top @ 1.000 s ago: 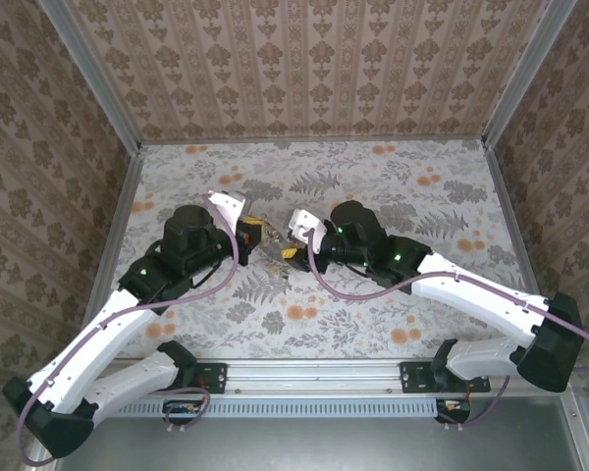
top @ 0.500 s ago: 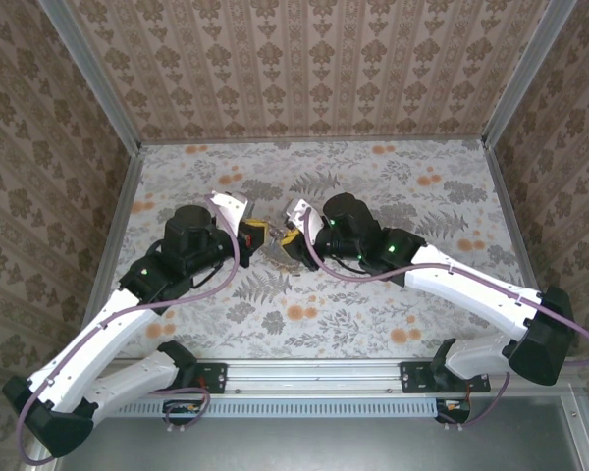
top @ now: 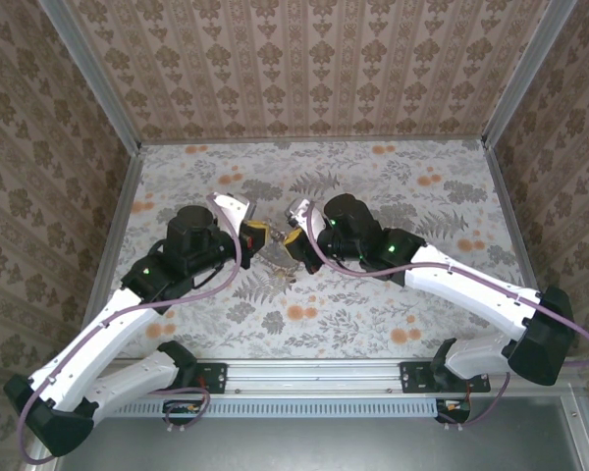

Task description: Put the keys on the keyring

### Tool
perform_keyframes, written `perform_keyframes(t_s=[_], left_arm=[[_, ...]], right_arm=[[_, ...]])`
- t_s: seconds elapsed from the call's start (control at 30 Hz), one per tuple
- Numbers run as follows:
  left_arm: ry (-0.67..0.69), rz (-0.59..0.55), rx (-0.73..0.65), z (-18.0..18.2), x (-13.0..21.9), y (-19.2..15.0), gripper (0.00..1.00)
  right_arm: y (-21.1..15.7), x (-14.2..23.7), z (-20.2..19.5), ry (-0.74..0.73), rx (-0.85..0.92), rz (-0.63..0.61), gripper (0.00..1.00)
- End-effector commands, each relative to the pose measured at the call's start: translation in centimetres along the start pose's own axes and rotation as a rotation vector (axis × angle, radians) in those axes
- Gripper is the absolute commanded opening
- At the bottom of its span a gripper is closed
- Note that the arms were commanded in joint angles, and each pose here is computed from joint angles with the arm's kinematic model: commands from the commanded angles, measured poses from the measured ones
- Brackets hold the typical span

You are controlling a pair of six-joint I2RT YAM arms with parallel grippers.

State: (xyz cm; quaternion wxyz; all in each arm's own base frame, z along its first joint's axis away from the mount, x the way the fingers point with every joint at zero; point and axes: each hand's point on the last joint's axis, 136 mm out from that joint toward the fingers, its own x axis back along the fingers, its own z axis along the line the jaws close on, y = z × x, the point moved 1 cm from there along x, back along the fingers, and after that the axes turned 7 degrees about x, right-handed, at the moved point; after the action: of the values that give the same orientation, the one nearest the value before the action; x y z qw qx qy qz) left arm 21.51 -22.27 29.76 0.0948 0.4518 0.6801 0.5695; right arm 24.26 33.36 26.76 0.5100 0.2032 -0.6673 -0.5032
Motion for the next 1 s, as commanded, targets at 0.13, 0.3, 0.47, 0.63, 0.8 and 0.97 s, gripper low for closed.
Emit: perform_keyframes(t_s=[0.13,0.3,0.47,0.63,0.8,0.97], left_arm=[[-0.001,-0.027,-0.065,-0.2,0.3,0.7,0.50],[0.008,0.025,-0.059,0.4,1.0,0.0,0.63],[-0.155,0.123,-0.048,-1.3,2.1,-3.3,0.62],[-0.281,0.147,0.062,-2.3,1.9,-6.4,0.66],[-0.334,0.101,-0.028,-2.4,0.7,-7.8,0.73],[-0.207,0.055,-0.230,-1.0,-0.7,-8.3,0.75]], right_arm=[[-0.5,-0.2,1.2,0.065,-0.133,-0.066,0.00],[-1.5,-0.1,1.0,0.050,-0.178,-0.082,0.00],[-1.9,0.3,0.8,0.039,-0.219,-0.103,0.00],[-2.2,0.5,0.2,0.038,-0.273,-0.127,0.00],[-2.2,0.3,0.2,0.055,-0.313,-0.113,0.00],[-2.0,0.2,0.3,0.069,-0.356,-0.105,0.00]])
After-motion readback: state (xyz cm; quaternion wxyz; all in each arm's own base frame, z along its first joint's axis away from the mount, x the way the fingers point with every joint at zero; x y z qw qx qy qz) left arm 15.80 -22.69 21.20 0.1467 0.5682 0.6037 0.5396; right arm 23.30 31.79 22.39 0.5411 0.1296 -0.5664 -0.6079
